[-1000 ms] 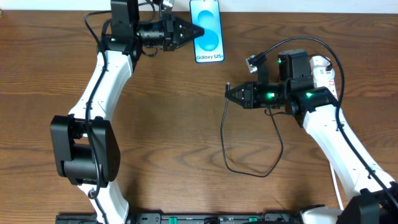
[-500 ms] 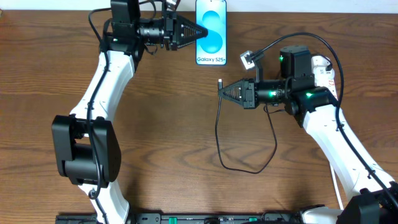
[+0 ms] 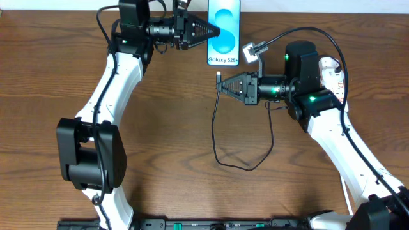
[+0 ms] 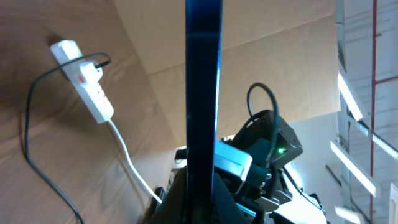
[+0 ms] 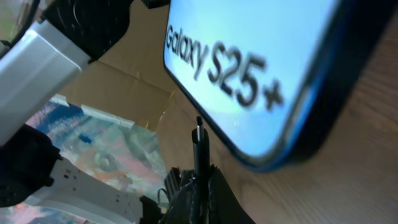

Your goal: Plug charger to phone and switch on socket

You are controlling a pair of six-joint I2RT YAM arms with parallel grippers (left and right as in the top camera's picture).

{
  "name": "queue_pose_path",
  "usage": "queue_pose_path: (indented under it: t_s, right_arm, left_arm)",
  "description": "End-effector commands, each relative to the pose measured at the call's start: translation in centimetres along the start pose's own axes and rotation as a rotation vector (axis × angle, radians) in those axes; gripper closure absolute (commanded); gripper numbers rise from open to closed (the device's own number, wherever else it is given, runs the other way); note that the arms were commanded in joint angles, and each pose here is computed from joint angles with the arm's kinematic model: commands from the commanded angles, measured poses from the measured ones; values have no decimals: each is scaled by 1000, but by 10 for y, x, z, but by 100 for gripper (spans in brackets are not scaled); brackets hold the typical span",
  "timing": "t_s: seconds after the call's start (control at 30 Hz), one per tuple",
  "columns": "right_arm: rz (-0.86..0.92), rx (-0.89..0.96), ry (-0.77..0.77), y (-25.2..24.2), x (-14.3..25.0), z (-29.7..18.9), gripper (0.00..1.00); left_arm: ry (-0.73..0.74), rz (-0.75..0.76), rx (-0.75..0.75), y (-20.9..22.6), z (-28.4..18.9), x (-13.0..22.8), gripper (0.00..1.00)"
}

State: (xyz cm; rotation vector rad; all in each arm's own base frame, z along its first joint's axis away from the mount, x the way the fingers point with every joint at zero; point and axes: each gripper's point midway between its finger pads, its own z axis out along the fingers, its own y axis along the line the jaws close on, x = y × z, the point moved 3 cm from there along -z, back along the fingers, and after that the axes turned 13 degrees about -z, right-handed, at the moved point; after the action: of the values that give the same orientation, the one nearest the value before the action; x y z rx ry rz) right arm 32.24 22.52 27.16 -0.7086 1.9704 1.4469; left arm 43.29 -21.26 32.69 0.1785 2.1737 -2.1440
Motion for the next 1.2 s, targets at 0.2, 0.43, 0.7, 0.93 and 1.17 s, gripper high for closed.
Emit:
queue_pose_path:
  t_s: [0.2,0.43,0.7,0.93,1.17]
  right_arm:
    - [51,-16,-37,8,-14,-3,99]
    - [47,-34,-48,7,-18,-10,99]
    - [73,-71,-39,13,-17,-11,99]
    - [78,-115,-47,20,-23,-13,99]
    - [79,-105,-54,17,-24,-15,99]
  left_arm:
    - [2,-4,19,-22,-4,0,93]
    - [-1,-4,19,-22,-5,-1,93]
    - [-24,-1,16,-21,-7,-4,93]
    - [-27,29,19,-24,-8,-5,93]
    - [-36,15,18,-23,-10,-6,93]
